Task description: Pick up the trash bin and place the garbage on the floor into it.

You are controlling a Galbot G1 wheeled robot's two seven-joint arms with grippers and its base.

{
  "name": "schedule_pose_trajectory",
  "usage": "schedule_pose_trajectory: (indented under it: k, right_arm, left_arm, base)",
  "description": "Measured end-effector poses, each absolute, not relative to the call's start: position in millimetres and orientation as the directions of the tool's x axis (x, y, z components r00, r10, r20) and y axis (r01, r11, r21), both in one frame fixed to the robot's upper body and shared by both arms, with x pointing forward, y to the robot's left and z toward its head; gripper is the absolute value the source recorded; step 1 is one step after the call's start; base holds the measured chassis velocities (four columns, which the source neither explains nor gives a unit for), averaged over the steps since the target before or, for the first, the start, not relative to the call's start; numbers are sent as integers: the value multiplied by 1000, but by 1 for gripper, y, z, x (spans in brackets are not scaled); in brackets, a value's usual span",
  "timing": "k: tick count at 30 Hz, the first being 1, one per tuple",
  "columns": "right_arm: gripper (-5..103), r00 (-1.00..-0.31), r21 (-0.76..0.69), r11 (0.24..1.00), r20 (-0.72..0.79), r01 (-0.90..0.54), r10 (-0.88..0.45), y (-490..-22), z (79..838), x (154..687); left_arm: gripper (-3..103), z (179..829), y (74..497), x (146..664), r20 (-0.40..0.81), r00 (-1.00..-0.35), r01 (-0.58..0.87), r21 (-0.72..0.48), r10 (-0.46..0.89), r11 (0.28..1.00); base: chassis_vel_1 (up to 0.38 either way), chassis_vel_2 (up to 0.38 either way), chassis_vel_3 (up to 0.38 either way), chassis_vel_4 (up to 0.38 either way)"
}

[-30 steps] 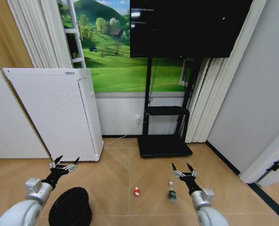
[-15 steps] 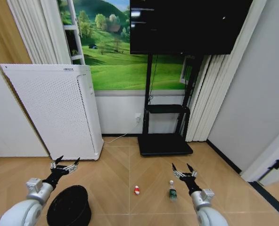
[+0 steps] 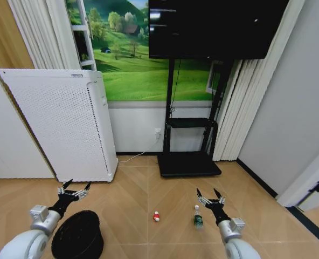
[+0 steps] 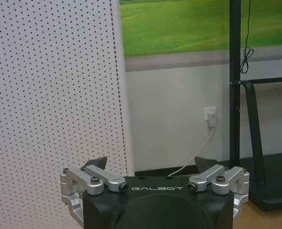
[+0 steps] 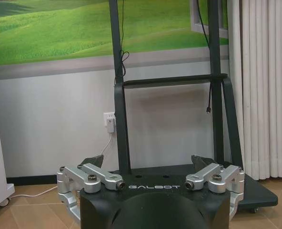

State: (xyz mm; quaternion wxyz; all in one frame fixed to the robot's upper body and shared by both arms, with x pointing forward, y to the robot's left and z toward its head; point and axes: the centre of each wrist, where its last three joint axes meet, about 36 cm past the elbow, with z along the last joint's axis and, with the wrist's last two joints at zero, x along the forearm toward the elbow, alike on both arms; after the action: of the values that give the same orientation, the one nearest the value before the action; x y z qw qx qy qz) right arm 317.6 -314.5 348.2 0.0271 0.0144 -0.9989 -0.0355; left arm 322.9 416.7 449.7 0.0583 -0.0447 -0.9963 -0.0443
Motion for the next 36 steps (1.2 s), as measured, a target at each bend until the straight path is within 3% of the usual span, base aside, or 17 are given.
schedule_pose_trajectory:
  k: [7, 13, 15, 16, 17, 18, 20, 21, 23, 31, 36]
  right_arm:
    - [100, -998, 70, 997, 55, -26, -30, -315, 348, 317]
    - [100, -998, 69, 997, 65, -22, -26, -315, 344, 317]
    - [100, -997, 70, 997, 72, -18, -23, -316, 341, 317]
    - [100, -997, 70, 997, 72, -18, -23, -316, 341, 317]
    - [100, -997, 70, 997, 75, -16, -21, -316, 339, 316]
    - [100, -997, 70, 997, 75, -16, -21, -316, 339, 316]
    - [100, -996, 71, 997, 82, -11, -17, -316, 336, 316]
    - [100, -996, 71, 997, 82, -11, -17, -316, 336, 316]
    - [100, -995, 65, 998, 94, -9, -15, -313, 332, 316]
    - [100, -995, 66, 998, 103, -4, -11, -309, 327, 316]
    - [100, -995, 62, 998, 104, 5, -2, -312, 327, 315]
  left_arm:
    - [100, 446, 416, 323, 123, -990, 78, 80, 68, 994]
    - [100, 431, 401, 315, 182, -974, -140, -3, -137, 990]
    - [100, 417, 391, 299, 305, -897, -349, -41, -321, 936]
    - [100, 417, 391, 299, 305, -897, -349, -41, -321, 936]
    - [100, 411, 388, 291, 390, -828, -450, -31, -404, 893]
    - [100, 411, 388, 291, 390, -828, -450, -31, -404, 893]
    - [100, 408, 386, 278, 575, -665, -583, -1, -477, 812]
    - [100, 408, 386, 278, 575, -665, -583, -1, -477, 812]
    - [100, 410, 384, 274, 693, -534, -670, 2, -485, 742]
    - [103, 401, 394, 282, 752, -455, -691, 39, -476, 721]
    - [89, 387, 400, 290, 766, -455, -679, 31, -454, 733]
  base:
    - [0, 0, 0, 0]
    - [0, 0, 0, 0]
    - [0, 0, 0, 0]
    - [0, 0, 0, 0]
    - [0, 0, 0, 0]
    - [0, 0, 0, 0]
    - [0, 0, 0, 0]
    - [0, 0, 0, 0]
    - [0, 0, 0, 0]
    - [0, 0, 0, 0]
    - [0, 0, 0, 0]
